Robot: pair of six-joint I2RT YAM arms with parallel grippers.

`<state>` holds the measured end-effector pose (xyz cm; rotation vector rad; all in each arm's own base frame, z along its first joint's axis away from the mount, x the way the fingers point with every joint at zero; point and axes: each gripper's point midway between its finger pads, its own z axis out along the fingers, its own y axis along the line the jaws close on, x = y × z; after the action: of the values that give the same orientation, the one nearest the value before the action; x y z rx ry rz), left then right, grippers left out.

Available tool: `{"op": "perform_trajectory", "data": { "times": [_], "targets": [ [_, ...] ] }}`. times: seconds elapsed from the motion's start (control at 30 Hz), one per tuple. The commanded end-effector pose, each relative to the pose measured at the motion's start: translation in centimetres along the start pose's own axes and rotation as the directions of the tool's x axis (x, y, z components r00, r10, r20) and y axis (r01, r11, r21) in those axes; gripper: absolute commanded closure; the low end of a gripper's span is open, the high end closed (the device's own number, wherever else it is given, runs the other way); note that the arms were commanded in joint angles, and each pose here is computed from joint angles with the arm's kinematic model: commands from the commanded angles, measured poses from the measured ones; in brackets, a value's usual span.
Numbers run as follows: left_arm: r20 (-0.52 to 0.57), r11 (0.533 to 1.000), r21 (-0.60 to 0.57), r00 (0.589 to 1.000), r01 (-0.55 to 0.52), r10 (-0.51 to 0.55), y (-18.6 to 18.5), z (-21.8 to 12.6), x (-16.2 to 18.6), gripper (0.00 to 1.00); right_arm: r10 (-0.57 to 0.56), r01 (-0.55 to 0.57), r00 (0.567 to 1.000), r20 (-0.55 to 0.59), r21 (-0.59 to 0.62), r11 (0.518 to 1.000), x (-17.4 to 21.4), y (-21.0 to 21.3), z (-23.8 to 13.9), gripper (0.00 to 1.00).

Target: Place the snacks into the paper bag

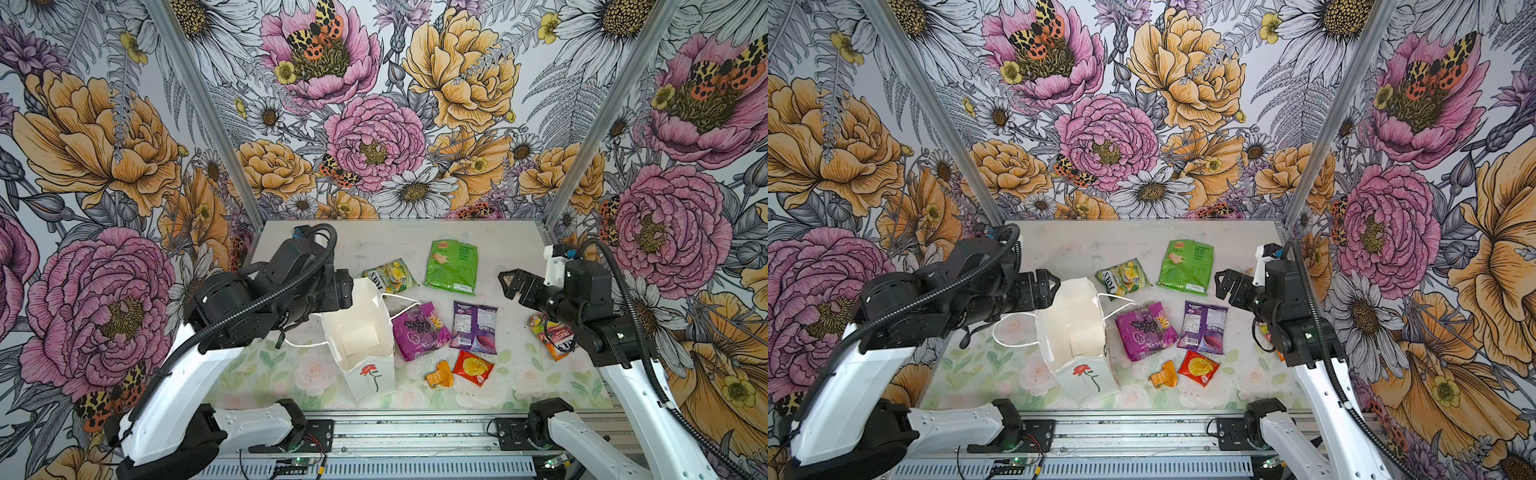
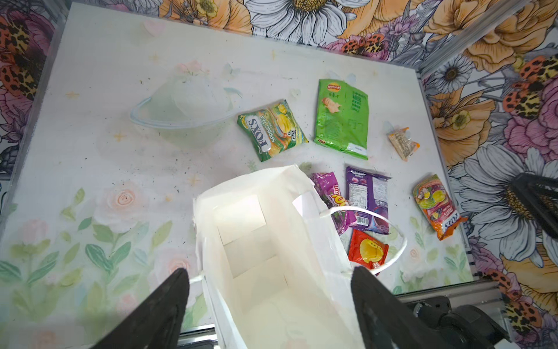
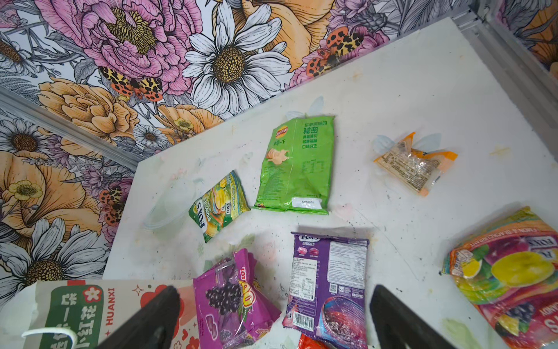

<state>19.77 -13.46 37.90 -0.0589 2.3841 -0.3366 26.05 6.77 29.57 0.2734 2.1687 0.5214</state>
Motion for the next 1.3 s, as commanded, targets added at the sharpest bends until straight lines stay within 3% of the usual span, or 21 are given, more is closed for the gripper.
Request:
{"op": "perform_trajectory", "data": {
  "times": [0.0,0.17,0.27,0.4,0.67,1.07,1.27],
  "targets": [
    [-0.118,0.991,-0.130,0.993,0.009,-0.024,3.9,-1.0,3.7,0.13,-0.026,0.025,0.999,0.036,0.015,1.000,-1.0,0.2,-0.7,0.00],
    [-0.203,0.987,-0.160,0.977,0.036,-0.069,4.7,0.2,6.2,0.15,-0.031,0.029,0.999,0.023,0.070,0.997,-0.8,-0.9,0.1,0.00],
    [-0.194,0.984,-0.163,0.976,0.069,-0.100,5.3,-0.1,6.7,0.17,-0.034,0.033,0.999,0.008,0.066,0.997,-0.7,-0.8,0.4,0.00],
    [-0.242,0.967,-0.242,0.960,0.077,-0.137,7.5,1.2,8.7,0.18,-0.045,0.044,0.999,0.006,0.106,0.993,-0.4,-1.7,0.8,0.00],
    [-0.231,0.955,-0.291,0.963,0.067,-0.138,8.3,3.1,8.8,0.26,-0.014,0.013,1.000,0.007,0.112,0.994,0.2,-2.1,0.9,0.00],
    [-0.258,0.964,-0.255,0.955,0.078,-0.146,7.5,7.0,8.7,0.51,-0.012,0.013,1.000,-0.013,0.093,0.996,0.9,-1.9,0.7,0.00],
    [-0.275,0.968,-0.230,0.947,0.102,-0.165,7.6,8.4,8.5,0.81,-0.034,0.038,0.999,-0.032,0.153,0.988,1.1,-3.0,0.9,0.00]
  ]
}}
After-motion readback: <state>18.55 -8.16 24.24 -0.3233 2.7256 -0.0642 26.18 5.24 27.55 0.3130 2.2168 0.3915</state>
